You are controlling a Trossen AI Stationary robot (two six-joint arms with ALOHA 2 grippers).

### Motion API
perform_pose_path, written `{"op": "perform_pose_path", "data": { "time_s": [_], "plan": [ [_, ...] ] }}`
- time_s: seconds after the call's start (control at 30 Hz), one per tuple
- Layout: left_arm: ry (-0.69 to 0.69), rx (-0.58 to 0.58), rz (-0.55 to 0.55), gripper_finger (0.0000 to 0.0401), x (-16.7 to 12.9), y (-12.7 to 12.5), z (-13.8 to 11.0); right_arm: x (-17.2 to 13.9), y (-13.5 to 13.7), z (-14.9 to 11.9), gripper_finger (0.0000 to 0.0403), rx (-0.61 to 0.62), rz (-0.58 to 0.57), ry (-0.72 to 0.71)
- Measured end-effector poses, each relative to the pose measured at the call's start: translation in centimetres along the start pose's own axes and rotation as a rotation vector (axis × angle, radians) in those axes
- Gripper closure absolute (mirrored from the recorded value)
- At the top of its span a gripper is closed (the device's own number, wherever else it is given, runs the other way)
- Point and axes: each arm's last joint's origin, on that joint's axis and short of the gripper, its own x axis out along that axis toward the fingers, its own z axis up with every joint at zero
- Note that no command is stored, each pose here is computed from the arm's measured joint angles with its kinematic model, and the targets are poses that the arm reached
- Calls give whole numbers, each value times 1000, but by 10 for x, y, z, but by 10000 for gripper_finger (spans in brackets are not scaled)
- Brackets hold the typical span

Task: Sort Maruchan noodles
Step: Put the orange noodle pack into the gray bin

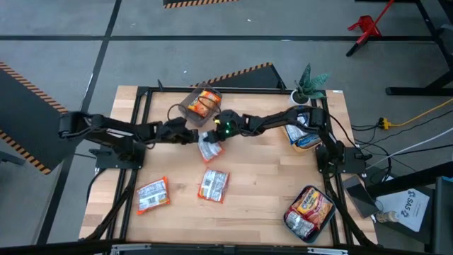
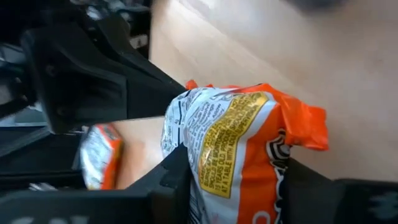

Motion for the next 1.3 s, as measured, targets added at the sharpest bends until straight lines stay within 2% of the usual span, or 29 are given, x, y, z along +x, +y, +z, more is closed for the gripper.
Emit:
{"op": "perform_pose_path", "data": {
  "time_s": [0.23, 0.37, 0.5, 0.73, 0.87, 1.0, 1.13, 1.3],
  "plan": [
    [-51, -25, -59, 401, -27, -5, 18, -7, 19, 35, 303, -11, 131, 19],
    [-118, -27, -103, 401, -45, -7, 29, -14, 34, 59, 295, -18, 165, 2],
    [-241, -53, -145, 401, -63, -9, 40, -26, 45, 88, 297, -62, 181, -50],
    [-451, -28, -189, 401, -91, -9, 56, -56, 52, 140, 299, -102, 186, -190],
    [-545, -2, -161, 401, -98, -7, 62, -70, 45, 160, 298, -87, 142, -292],
    [-605, 36, -141, 401, -103, -5, 65, -74, 38, 167, 302, -47, 21, -433],
    [-644, 46, -123, 401, -106, -4, 67, -68, 37, 161, 296, -9, -147, -576],
    [-672, 36, -103, 401, -106, -3, 69, -47, 43, 142, 296, -1, -208, -630]
  ]
}}
